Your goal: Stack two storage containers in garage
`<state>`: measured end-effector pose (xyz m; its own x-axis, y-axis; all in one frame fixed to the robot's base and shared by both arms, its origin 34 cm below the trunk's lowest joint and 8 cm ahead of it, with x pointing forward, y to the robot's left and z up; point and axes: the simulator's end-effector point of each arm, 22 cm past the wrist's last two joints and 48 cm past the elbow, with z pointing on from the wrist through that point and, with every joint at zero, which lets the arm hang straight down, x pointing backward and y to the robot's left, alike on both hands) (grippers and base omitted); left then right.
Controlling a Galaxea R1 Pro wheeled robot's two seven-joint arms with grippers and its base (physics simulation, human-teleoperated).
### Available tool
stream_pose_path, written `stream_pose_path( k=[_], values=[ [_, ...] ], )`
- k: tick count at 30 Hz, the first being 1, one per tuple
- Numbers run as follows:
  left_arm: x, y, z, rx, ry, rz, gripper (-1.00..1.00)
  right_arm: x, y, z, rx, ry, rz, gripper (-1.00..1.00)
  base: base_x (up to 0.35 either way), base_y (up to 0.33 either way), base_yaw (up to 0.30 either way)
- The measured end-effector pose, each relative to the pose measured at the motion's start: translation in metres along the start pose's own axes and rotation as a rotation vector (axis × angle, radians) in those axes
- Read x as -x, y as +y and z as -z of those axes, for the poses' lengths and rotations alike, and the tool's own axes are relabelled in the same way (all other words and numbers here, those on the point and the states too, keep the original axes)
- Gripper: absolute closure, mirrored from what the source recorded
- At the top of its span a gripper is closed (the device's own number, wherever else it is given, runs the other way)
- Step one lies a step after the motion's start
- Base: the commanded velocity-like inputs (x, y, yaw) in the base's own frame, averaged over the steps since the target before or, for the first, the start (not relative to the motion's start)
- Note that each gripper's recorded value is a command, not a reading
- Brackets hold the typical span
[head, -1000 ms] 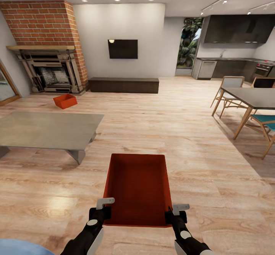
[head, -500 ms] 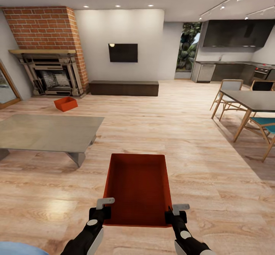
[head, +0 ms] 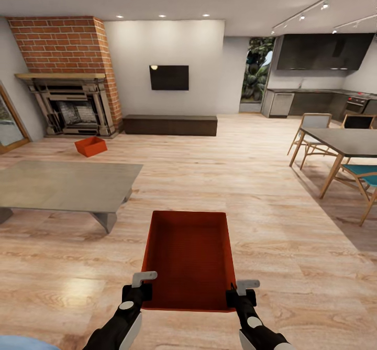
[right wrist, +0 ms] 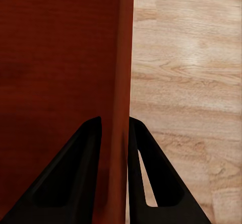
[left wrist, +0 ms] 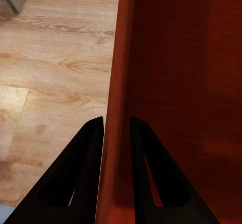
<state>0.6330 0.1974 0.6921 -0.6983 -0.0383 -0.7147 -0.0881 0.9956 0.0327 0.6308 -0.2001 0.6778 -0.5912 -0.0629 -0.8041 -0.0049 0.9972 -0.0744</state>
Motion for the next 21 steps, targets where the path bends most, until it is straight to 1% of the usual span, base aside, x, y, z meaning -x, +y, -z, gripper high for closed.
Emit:
stream_pose_path(
  k=[21],
  values=[
    [0.015,0.0,0.006,-0.001,-0.028,0.003,1.0,0.015,-0.001,0.003,-0.002,-0.028,-0.001,1.0,0.0,0.0,0.0]
  ],
)
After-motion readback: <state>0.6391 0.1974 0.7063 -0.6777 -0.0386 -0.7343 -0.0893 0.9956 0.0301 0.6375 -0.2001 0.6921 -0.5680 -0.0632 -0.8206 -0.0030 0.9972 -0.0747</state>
